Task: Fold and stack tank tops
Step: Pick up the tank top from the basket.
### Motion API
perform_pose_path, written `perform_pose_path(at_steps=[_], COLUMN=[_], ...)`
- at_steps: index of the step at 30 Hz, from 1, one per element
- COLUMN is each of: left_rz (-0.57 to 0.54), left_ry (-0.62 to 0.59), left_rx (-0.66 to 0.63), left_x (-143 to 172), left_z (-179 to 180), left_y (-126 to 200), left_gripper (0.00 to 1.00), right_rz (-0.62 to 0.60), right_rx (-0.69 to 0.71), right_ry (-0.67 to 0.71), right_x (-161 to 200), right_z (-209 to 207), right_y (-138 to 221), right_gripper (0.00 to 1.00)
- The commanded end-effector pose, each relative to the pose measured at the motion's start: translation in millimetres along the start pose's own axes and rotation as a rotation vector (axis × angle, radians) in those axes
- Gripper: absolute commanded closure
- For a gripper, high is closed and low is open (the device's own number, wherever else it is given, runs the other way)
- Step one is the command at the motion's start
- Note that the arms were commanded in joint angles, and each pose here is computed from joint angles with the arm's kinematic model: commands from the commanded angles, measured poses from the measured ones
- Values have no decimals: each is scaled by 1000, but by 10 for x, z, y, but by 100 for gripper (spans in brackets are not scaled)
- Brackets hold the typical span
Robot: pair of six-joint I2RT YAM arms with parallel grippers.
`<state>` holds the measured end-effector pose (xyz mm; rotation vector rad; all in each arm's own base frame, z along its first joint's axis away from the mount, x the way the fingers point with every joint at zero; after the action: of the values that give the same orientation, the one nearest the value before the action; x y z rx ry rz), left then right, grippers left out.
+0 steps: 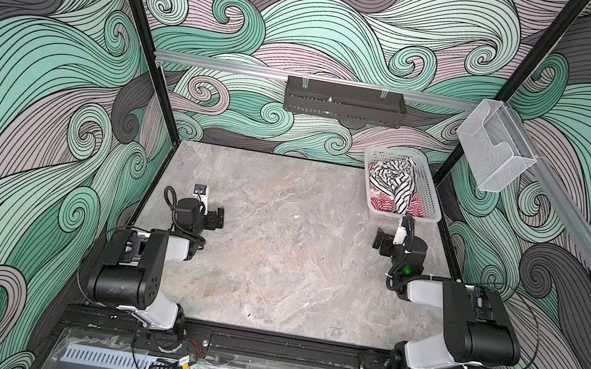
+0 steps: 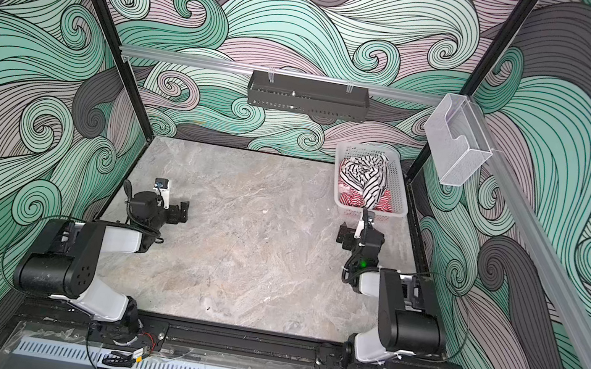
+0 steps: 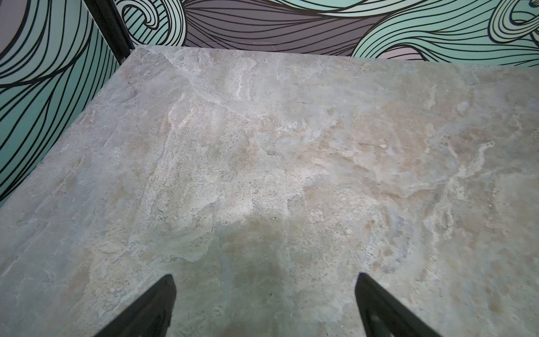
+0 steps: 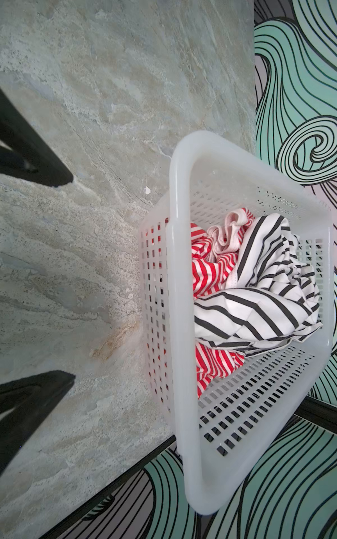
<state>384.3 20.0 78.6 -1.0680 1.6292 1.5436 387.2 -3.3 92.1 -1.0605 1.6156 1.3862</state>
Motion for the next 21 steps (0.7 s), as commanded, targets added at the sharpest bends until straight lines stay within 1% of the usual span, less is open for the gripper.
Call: perform_pose_path(at_steps=[1, 21], left_rz=[-31, -31], left_ry=[-3, -4], left_rx=[2, 3], left_x=[-127, -130], left_z=[-16, -19], left_y=[-6, -7], left_gripper=[2, 1], right_rz=[-21, -16], right_rx=[4, -14], right_ry=[5, 1], right_x=[-50, -42], right_z=[-9, -2], right_y=[8, -1], right_gripper=[1, 1])
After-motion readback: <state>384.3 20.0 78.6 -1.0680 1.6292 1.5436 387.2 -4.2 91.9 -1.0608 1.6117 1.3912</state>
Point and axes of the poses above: each gripper's point midway between its finger pads, its own y axis back along the fingers, its own z axis along the line the jaws close on, x = y × z, the point moved 1 cm from there along y, back along the fingers, and after that the axes turned 5 degrees about y, right-handed, at the moved point
